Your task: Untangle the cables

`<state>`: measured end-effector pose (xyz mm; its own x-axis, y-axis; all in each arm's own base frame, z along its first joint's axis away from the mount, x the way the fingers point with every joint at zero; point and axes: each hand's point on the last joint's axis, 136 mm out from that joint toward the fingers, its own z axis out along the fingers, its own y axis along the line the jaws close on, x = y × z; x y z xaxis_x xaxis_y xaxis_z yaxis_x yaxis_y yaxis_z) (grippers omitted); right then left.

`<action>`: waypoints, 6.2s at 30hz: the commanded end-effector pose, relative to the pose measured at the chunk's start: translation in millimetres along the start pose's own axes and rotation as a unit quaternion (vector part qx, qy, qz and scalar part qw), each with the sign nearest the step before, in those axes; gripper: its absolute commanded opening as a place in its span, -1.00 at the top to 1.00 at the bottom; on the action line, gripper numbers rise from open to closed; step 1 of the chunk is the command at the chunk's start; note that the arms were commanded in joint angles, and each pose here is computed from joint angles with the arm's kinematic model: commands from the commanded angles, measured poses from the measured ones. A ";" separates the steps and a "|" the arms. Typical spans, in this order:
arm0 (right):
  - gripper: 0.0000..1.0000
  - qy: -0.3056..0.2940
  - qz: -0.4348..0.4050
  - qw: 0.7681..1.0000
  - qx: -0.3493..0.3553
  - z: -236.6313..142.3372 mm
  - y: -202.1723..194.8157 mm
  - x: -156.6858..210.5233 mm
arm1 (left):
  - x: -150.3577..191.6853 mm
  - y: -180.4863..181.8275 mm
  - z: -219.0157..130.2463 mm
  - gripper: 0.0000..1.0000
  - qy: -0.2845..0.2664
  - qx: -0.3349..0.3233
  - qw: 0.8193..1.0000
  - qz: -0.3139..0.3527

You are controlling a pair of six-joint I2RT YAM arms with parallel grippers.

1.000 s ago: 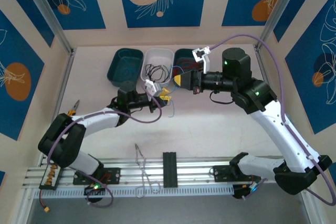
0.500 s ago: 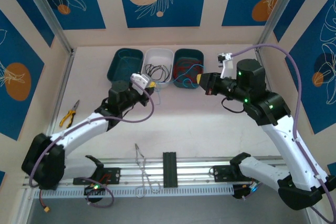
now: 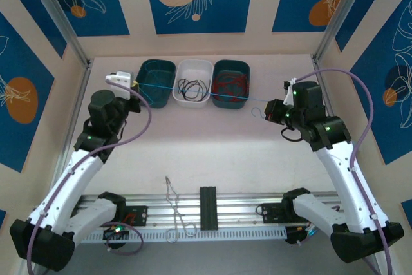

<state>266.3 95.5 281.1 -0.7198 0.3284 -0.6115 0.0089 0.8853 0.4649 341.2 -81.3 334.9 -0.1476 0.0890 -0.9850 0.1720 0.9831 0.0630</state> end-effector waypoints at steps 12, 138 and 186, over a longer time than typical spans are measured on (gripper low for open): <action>-0.25 0.094 -0.040 0.980 -0.172 26.5 65.6 28.1 | -104.7 2.3 18.9 1.00 -0.022 0.014 1.000 0.006; -0.98 0.077 -0.014 0.995 -0.065 34.8 19.5 46.9 | 147.1 49.0 222.9 0.28 0.408 -0.033 0.907 -0.094; -0.98 -0.196 -0.131 0.962 0.134 92.3 -136.3 30.7 | 216.8 80.7 -0.2 -0.99 0.072 -0.164 0.983 -0.036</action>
<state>295.6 15.9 123.3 -0.4875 0.1397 -0.8618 0.1072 0.9892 0.0997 311.5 19.1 108.4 -0.3848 -0.0174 -0.9228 -0.1877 0.9804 0.0598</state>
